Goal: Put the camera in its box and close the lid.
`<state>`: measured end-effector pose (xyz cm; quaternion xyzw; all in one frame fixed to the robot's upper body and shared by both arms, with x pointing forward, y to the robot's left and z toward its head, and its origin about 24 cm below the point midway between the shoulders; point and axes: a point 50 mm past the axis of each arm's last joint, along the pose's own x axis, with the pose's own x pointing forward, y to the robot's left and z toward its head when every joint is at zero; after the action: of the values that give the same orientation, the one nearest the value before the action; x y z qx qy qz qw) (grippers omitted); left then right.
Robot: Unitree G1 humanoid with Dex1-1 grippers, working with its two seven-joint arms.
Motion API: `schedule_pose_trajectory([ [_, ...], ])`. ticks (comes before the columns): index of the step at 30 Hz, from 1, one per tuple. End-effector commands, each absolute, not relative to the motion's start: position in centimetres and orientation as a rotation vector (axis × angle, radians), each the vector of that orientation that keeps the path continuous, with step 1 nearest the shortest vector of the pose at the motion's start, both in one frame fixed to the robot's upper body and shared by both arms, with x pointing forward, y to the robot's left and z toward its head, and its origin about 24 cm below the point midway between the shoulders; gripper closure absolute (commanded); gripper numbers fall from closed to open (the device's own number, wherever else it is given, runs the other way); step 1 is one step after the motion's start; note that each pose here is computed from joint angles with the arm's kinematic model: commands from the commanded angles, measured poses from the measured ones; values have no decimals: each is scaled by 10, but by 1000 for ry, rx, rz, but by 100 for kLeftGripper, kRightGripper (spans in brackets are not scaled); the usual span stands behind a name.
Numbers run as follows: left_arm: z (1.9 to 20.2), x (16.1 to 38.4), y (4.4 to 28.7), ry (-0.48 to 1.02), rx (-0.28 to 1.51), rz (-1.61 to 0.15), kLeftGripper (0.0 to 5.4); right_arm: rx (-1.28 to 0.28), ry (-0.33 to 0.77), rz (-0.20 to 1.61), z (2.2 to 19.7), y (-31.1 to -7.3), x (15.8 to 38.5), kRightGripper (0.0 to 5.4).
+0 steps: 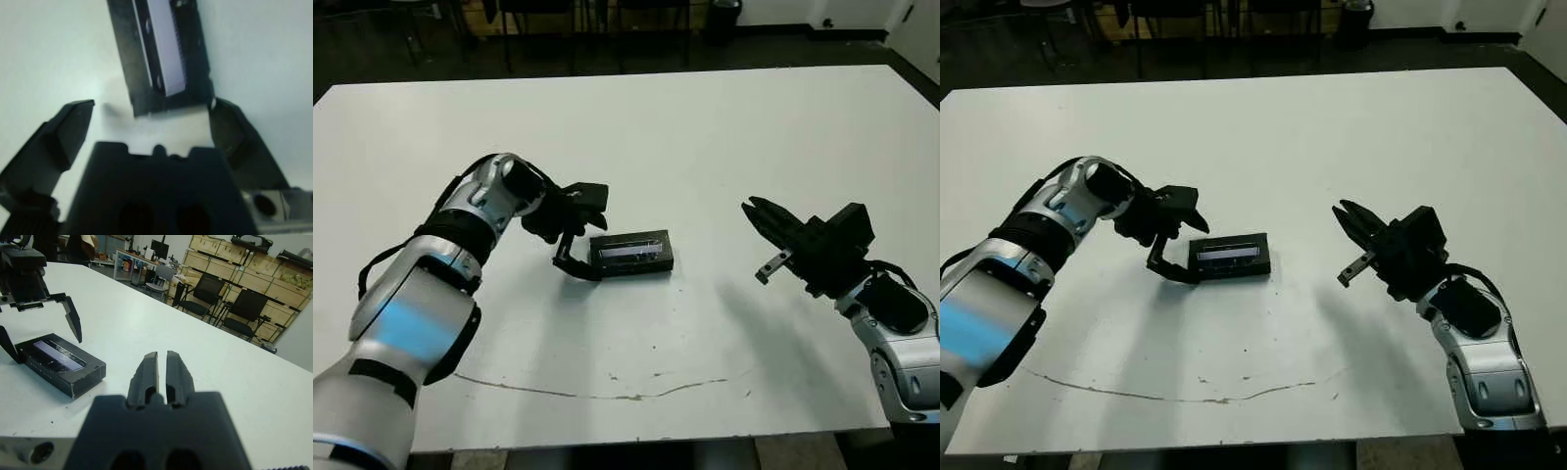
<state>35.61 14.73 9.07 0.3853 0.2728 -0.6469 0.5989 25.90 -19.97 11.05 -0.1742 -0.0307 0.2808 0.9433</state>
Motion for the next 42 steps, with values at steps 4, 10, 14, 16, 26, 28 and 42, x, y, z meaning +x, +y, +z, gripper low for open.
schedule_pose_trajectory([
  [4,55,326,211,878,817,-1432,1,-355,-33,565,106,-201,259,540],
  [10,70,317,239,866,789,-1375,1,-352,-41,565,106,-199,259,540],
  [14,85,316,248,744,693,-1267,1,-343,-42,571,105,-199,260,540],
  [16,93,317,247,596,608,-1160,1,-347,-46,571,105,-198,261,540],
  [26,114,300,182,92,82,-638,126,-355,-39,561,105,-198,262,540],
  [28,119,295,169,60,37,-614,165,-352,-42,562,105,-198,262,540],
  [42,105,281,98,146,-18,-500,440,-347,-45,553,105,-199,261,540],
])
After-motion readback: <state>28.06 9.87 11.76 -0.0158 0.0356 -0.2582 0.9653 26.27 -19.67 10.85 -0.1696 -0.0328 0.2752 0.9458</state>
